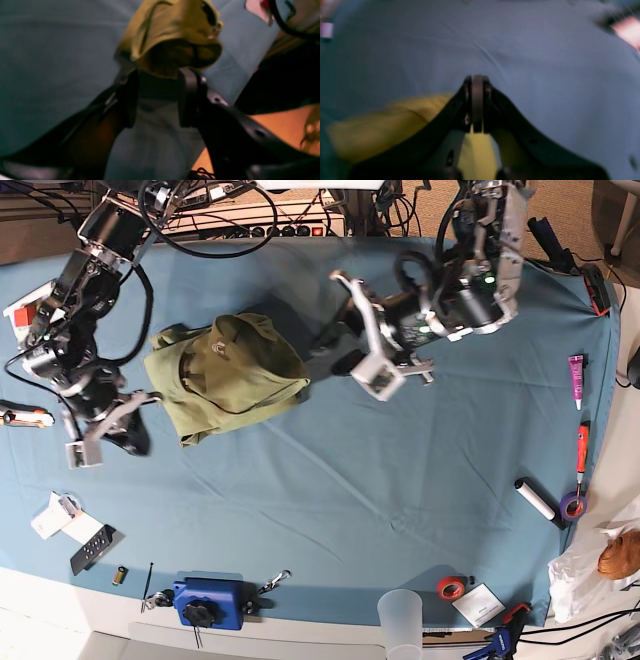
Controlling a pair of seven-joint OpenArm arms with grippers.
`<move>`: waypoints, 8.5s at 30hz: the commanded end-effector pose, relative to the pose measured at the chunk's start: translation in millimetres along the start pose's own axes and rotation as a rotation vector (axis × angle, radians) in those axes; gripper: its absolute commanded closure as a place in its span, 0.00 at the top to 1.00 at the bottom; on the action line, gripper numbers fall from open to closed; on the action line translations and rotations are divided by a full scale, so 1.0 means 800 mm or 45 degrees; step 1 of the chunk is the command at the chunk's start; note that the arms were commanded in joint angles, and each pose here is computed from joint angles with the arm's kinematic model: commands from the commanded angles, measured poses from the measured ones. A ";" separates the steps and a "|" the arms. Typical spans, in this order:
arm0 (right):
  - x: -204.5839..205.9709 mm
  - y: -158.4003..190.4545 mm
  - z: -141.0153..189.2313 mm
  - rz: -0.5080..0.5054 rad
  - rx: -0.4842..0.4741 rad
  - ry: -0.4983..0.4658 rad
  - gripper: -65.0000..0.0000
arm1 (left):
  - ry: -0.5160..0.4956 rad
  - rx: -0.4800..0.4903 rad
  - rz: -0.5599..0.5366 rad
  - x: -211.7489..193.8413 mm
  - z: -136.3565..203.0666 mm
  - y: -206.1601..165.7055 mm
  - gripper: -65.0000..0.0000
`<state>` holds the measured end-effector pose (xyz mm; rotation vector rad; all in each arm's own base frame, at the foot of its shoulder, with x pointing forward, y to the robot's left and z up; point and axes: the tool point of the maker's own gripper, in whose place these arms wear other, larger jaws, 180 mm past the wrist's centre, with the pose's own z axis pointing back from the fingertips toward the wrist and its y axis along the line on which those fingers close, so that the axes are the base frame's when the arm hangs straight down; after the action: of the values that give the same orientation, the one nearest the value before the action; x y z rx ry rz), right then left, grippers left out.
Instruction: Layout the t-shirt on the table in an organized manner, then fold the t-shirt properly
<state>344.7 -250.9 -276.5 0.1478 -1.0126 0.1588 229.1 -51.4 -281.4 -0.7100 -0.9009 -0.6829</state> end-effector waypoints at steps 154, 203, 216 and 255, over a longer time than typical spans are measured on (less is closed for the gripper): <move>-0.018 0.277 -0.189 0.243 0.701 0.204 0.00 | 0.504 1.077 -0.042 -0.012 -0.004 0.214 0.00; -0.039 0.094 0.049 0.113 0.153 0.111 0.00 | 0.432 0.960 0.166 -0.061 0.146 0.244 0.00; -0.154 0.113 0.163 0.102 0.131 0.482 0.00 | 0.555 0.938 0.365 -0.155 0.225 0.184 0.00; -0.491 0.155 0.285 -0.239 0.387 1.576 0.00 | 1.333 0.562 1.004 -0.508 0.311 -0.039 0.00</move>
<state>-68.0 -194.4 -489.0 0.3705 0.2514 0.1848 -84.3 209.3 -521.1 -0.1963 0.2126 -0.0566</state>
